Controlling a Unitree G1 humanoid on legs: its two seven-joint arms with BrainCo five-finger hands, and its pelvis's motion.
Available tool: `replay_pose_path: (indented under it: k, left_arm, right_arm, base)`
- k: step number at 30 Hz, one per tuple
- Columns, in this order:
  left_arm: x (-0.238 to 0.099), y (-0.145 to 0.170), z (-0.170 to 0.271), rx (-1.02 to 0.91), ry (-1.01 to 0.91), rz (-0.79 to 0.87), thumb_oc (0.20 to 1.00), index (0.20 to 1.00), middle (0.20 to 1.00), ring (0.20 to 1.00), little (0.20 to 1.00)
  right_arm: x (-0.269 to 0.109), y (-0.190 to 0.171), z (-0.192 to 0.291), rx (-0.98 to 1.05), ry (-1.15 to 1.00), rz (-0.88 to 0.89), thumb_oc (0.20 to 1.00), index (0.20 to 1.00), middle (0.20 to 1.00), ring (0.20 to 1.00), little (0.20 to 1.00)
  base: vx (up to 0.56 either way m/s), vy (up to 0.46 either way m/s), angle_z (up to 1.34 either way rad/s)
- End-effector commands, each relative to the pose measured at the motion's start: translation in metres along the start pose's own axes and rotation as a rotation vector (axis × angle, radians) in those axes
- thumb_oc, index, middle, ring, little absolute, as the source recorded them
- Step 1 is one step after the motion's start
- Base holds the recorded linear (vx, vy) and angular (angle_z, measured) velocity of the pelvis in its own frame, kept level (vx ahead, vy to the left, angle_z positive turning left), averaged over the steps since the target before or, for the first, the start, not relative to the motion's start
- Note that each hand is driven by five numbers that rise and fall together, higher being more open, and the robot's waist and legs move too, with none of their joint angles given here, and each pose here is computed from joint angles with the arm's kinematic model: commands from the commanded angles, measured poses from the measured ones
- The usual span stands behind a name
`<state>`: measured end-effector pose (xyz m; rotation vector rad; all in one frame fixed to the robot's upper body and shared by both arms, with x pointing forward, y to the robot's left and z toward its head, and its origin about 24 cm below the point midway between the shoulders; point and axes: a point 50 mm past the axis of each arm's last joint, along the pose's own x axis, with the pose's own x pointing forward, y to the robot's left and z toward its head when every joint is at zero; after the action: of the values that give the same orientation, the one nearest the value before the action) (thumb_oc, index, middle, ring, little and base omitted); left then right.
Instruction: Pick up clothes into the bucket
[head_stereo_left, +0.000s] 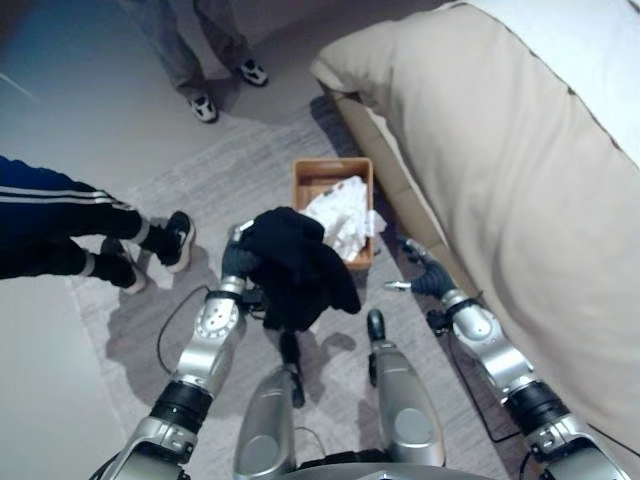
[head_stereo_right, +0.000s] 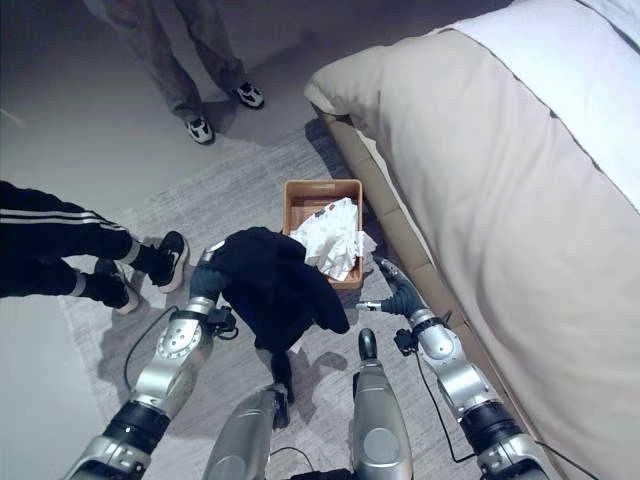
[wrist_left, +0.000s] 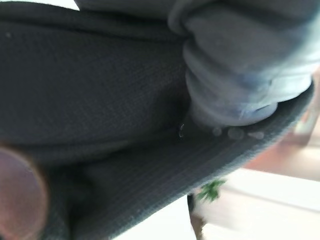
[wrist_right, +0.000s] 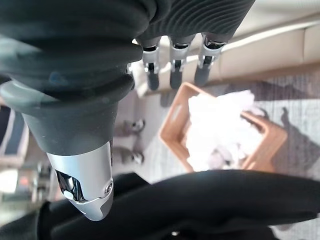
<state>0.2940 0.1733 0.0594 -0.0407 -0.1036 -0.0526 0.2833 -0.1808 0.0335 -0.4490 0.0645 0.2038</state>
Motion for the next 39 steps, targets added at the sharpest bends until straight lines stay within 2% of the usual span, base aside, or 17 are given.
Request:
replay_pose_path:
  k: [1,9,13,16,23,27,33,39]
  left_arm:
    - [0.006,0.0,0.029,0.083,-0.151,-0.03,0.2,0.2,0.2,0.2,0.2]
    - [0.019,-0.016,0.046,0.052,-0.224,-0.044,0.2,0.2,0.2,0.2,0.2]
    - [0.017,-0.028,0.066,-0.039,-0.309,-0.094,0.2,0.2,0.2,0.2,0.2]
    - [0.031,-0.043,0.091,-0.085,-0.389,-0.117,0.2,0.2,0.2,0.2,0.2]
    - [0.061,-0.039,0.137,-0.006,-0.517,-0.029,0.2,0.2,0.2,0.2,0.2]
    - [0.08,-0.038,0.177,-0.048,-0.603,0.041,0.2,0.2,0.2,0.2,0.2]
    - [0.084,-0.062,0.203,-0.147,-0.663,-0.02,0.2,0.2,0.2,0.2,0.2]
    - [0.086,-0.072,0.212,-0.133,-0.675,-0.03,0.2,0.2,0.2,0.2,0.2]
  right_arm:
    - [-0.001,0.008,0.011,0.01,-0.076,0.004,1.0,1.0,1.0,1.0,1.0]
    - [-0.001,0.015,0.006,0.027,-0.054,0.021,1.0,1.0,1.0,1.0,1.0]
    - [-0.003,0.017,-0.002,0.003,-0.015,0.035,1.0,1.0,1.0,1.0,1.0]
    - [-0.01,0.021,-0.012,0.021,0.022,0.06,1.0,1.0,1.0,1.0,1.0]
    - [-0.013,0.028,-0.016,0.027,0.039,0.103,1.0,1.0,1.0,1.0,1.0]
    - [-0.014,0.034,-0.025,0.04,0.081,0.112,1.0,1.0,1.0,1.0,1.0]
    - [-0.018,0.04,-0.037,0.059,0.145,0.113,1.0,1.0,1.0,1.0,1.0]
    - [-0.019,0.043,-0.041,0.069,0.164,0.118,1.0,1.0,1.0,1.0,1.0]
  base:
    - [0.0,0.095,-0.12]
    - [0.06,-0.062,-0.02]
    - [0.06,-0.065,0.04]
    - [0.09,-0.037,-0.08]
    - [0.06,-0.012,-0.07]
    - [0.04,-0.023,-0.12]
    - [0.01,-0.007,0.02]
    - [0.0,0.001,-0.01]
